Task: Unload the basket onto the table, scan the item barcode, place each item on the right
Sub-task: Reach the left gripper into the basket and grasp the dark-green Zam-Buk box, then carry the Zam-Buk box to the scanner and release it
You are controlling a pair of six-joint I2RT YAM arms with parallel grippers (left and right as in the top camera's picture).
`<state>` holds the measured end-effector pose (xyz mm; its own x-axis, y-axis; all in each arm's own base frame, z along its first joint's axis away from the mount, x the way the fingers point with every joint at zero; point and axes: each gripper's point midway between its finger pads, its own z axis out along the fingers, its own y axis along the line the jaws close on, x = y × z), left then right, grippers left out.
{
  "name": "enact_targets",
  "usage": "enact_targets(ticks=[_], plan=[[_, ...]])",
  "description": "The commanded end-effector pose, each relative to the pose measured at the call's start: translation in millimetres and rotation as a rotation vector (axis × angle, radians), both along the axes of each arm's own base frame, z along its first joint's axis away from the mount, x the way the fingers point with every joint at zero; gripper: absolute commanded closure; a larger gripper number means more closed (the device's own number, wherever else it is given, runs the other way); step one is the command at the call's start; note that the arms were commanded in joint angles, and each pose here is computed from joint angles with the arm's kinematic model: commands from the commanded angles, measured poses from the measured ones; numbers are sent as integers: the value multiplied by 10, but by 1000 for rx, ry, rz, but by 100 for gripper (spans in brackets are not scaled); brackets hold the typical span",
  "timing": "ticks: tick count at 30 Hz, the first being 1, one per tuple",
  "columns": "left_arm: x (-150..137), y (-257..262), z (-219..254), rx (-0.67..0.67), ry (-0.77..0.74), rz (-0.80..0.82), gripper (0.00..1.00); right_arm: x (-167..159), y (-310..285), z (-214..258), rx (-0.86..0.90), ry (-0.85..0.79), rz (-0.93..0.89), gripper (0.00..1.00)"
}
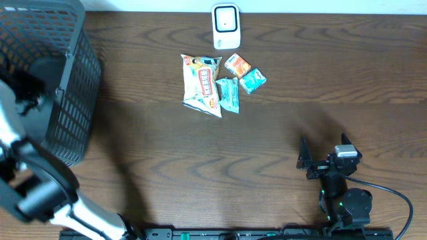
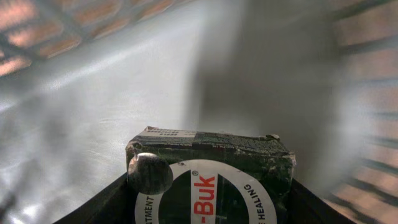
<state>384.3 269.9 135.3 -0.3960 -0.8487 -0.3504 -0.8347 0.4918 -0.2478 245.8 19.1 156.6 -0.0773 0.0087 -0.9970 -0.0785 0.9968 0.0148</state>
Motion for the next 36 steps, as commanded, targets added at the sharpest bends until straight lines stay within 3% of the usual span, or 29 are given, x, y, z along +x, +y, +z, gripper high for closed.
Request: enact_targets(ticks=[1,9,15,18,22,25,32,36], plan=[[200,-349,1018,-58,-334,-65,50,0,-28,-11,-1,3,-13,1],[65,-1273,2714,-145,-818,-220,50,0,-28,-10,-1,2,-13,1],[37,-2794,3003,-277,-851,-588,50,0,-28,-10,-1,2,-13,1],[129,-3602,2764,-316,-769,-731,50,0,-28,-10,-1,2,-13,1],[221,-4454,2270,-243,-644,-935,49,0,-28,-11,-1,3,-13,1],[266,-5089,1624,-208,-485,-1021,48,0,-28,-10,-1,2,-13,1],[235,-5835,344,-174,-219,-1126,43,0,-28,-10,-1,2,-13,1],[349,-6032,-245,-174,-161,-1142,43,0,-28,-10,-1,2,-13,1]])
